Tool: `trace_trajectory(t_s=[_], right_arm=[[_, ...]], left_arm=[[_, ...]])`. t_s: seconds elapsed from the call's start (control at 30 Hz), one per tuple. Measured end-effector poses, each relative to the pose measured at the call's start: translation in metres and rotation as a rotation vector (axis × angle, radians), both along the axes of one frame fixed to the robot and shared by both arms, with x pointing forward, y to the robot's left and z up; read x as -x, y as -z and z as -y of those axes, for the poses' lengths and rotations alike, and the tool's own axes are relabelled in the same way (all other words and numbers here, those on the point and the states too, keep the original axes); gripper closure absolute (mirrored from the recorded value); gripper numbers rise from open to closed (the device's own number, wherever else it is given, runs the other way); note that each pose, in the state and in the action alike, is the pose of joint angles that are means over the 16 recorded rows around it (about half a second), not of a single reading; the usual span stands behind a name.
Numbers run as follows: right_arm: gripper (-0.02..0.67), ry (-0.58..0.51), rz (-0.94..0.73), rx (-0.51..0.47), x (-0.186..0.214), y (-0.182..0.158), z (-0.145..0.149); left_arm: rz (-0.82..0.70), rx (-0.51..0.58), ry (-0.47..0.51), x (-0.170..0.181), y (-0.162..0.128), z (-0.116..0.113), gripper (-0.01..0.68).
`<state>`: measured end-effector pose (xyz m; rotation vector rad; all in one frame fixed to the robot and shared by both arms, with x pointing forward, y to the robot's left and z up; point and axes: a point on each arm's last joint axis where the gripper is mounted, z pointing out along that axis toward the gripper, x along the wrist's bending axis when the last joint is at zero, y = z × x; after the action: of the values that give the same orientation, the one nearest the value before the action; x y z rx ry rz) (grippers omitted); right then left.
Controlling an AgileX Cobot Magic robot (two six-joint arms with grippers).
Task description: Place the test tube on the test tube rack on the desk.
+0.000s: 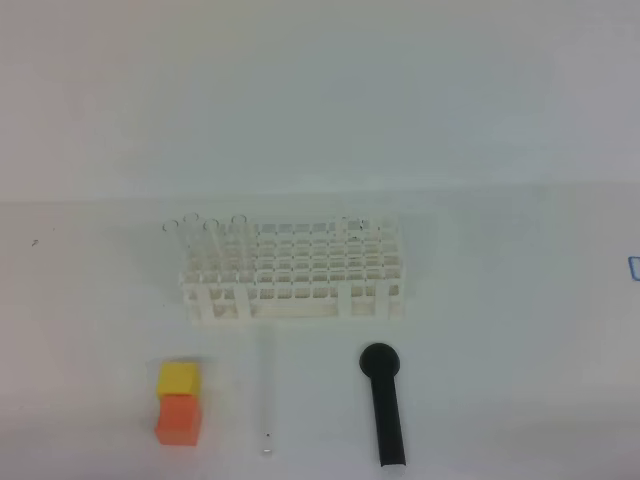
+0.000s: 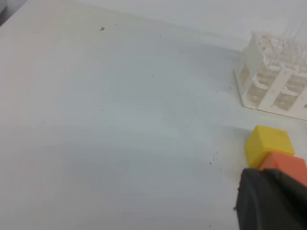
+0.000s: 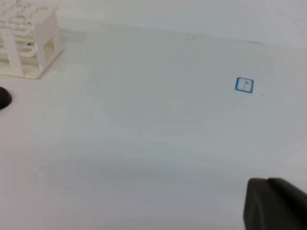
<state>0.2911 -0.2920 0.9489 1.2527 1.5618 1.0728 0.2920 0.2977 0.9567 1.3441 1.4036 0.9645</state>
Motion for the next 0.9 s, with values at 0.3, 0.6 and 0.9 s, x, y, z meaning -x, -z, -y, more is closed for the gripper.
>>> trace_trajectory(t_s=[0.3,0.6,0.9], right_arm=[[0.650,0.018,0.000,-0.001,-0.0001,0.0000,0.0009],[0.650,0.056,0.000,-0.003,-0.0004,0.0000,0.0029],[0.650,0.070,0.000,-0.004,-0.0004,0.0000,0.0036]], left_arm=[[0.000,0.000,0.000,0.0000,0.0000,0.0000,0.674],[0.000,0.000,0.000,0.0000,0.0000,0.0000,0.674],[0.000,0.000,0.000,0.0000,0.0000,0.0000,0.674]])
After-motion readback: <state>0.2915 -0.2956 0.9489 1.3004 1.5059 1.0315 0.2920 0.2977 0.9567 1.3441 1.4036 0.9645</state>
